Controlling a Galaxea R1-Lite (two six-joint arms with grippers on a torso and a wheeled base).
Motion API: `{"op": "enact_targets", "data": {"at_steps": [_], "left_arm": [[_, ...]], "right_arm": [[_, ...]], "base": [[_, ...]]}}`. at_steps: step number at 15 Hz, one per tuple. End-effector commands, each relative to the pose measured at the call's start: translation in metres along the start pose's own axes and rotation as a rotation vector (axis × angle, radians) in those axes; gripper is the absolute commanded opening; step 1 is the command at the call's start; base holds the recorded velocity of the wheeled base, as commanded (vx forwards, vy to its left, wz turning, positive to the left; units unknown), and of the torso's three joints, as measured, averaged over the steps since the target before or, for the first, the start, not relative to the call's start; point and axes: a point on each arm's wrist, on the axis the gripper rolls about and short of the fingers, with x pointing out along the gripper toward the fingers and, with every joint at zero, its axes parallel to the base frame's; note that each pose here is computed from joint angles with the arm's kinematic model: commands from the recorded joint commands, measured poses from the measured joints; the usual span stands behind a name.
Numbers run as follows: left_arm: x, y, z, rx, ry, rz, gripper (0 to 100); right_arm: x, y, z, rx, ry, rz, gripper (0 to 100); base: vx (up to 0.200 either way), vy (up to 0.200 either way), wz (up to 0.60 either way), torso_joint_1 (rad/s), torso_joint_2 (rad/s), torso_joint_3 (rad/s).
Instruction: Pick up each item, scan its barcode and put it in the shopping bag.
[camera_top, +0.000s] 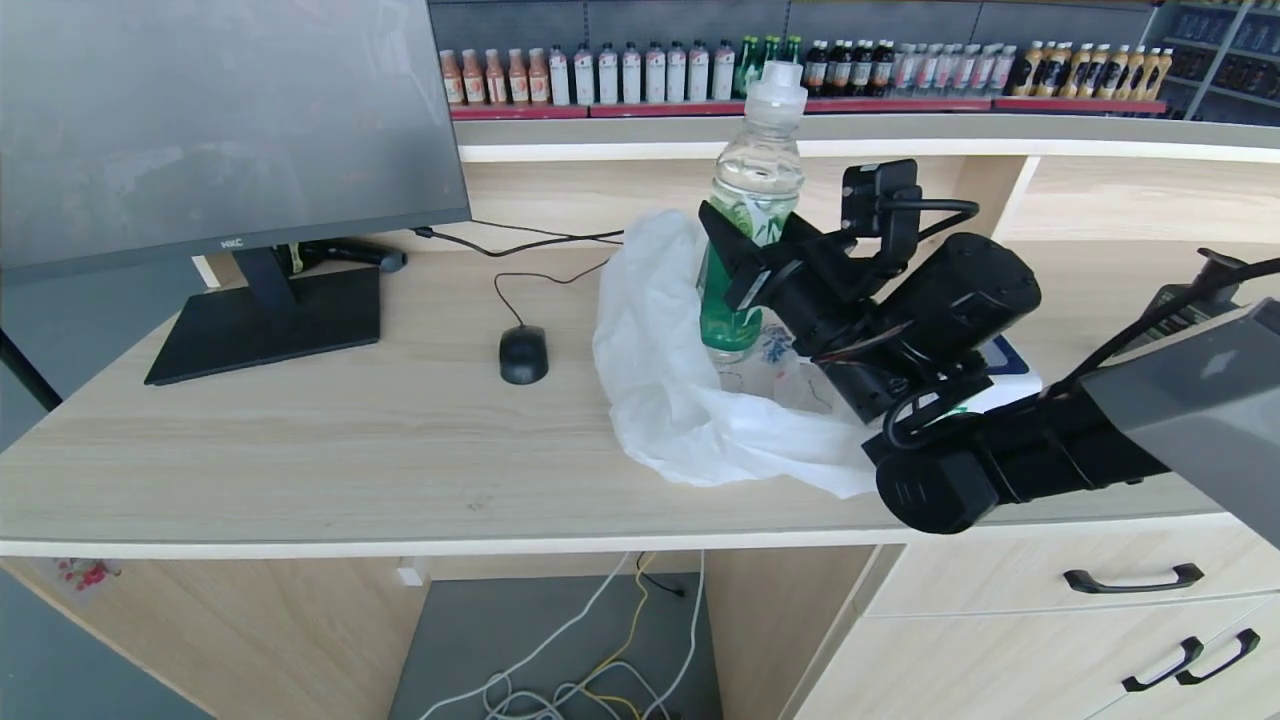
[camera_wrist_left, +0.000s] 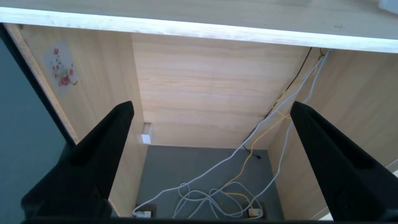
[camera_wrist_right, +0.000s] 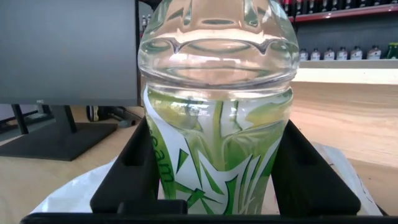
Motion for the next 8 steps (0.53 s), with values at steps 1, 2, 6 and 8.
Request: {"op": "enact_targets", "data": {"at_steps": [1, 2, 6, 8], "left_arm": [[0.000, 0.000, 0.000, 0.000, 0.000, -0.001, 100], [0.000, 0.000, 0.000, 0.000, 0.000, -0.001, 100], [0.000, 0.000, 0.000, 0.000, 0.000, -0.001, 100], [0.000, 0.000, 0.000, 0.000, 0.000, -0.001, 100]], "right_arm": [[0.000, 0.000, -0.011, 0.000, 0.018, 0.001, 0], [0.000, 0.000, -0.015, 0.000, 0.018, 0.001, 0], [-0.002, 0.001, -0.028, 0.002, 0.027, 0.002, 0], [0.001, 0.000, -0.034, 0.005, 0.024, 0.002, 0]], "base": [[0.000, 0.000, 0.00, 0.000, 0.00, 0.000], [0.000, 0.000, 0.00, 0.000, 0.00, 0.000], [0.000, 0.000, 0.00, 0.000, 0.00, 0.000], [0.000, 0.000, 0.00, 0.000, 0.00, 0.000]]}}
